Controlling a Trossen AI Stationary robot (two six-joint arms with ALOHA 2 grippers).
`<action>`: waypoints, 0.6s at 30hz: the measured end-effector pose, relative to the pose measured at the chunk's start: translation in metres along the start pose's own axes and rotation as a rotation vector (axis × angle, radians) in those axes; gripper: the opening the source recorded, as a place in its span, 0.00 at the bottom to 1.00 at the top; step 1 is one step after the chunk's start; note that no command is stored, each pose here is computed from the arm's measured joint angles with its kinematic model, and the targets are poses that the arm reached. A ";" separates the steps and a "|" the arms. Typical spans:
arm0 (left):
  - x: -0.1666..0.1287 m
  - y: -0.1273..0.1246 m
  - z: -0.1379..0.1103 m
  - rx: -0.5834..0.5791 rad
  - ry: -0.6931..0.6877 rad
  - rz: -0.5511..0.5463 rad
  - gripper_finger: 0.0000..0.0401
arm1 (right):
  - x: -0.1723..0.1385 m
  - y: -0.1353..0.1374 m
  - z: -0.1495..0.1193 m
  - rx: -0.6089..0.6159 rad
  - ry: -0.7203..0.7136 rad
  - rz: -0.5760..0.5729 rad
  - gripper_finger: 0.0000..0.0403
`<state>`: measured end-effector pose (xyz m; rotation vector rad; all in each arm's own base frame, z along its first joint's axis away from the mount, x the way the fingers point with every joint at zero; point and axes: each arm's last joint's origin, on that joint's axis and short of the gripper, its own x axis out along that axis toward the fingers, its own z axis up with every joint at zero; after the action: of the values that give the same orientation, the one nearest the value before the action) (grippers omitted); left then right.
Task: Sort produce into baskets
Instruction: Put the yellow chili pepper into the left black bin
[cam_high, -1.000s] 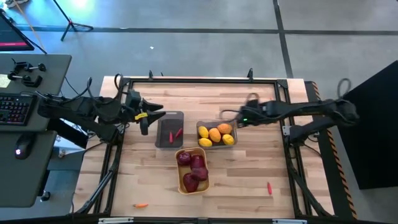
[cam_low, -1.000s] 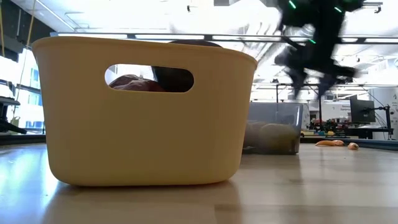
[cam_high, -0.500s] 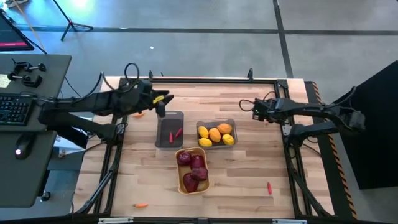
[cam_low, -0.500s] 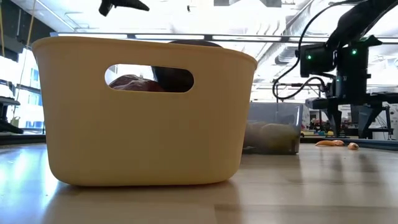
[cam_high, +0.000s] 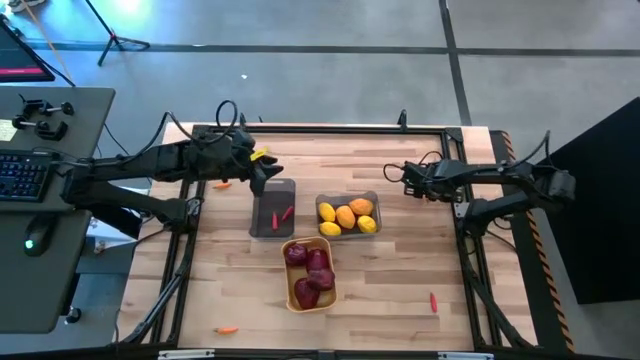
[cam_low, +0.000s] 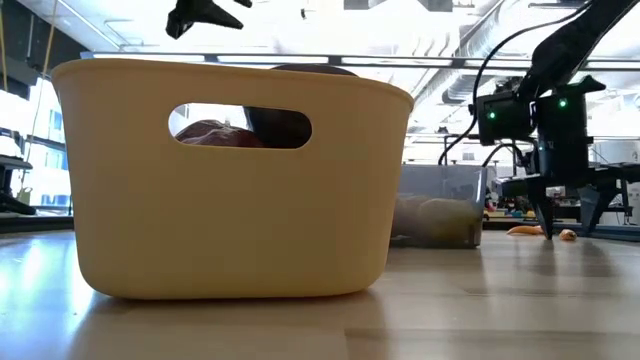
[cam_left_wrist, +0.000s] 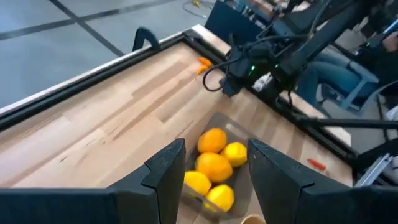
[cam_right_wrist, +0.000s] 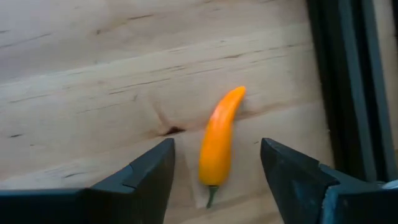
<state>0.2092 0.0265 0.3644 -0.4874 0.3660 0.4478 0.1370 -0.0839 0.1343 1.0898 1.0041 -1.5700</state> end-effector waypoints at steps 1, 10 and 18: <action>0.000 0.001 -0.001 0.003 0.009 0.005 0.40 | 0.001 0.001 0.000 -0.002 0.004 -0.005 0.53; -0.036 0.010 0.004 -0.016 -0.084 0.026 0.40 | 0.000 0.008 0.001 0.002 -0.009 0.051 0.05; -0.091 0.027 0.011 -0.056 -0.297 0.062 0.40 | -0.060 0.057 0.019 -0.099 -0.250 0.472 0.02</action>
<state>0.1218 0.0239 0.4038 -0.4565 0.0825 0.5835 0.1982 -0.0998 0.1905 0.9489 0.5945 -1.2195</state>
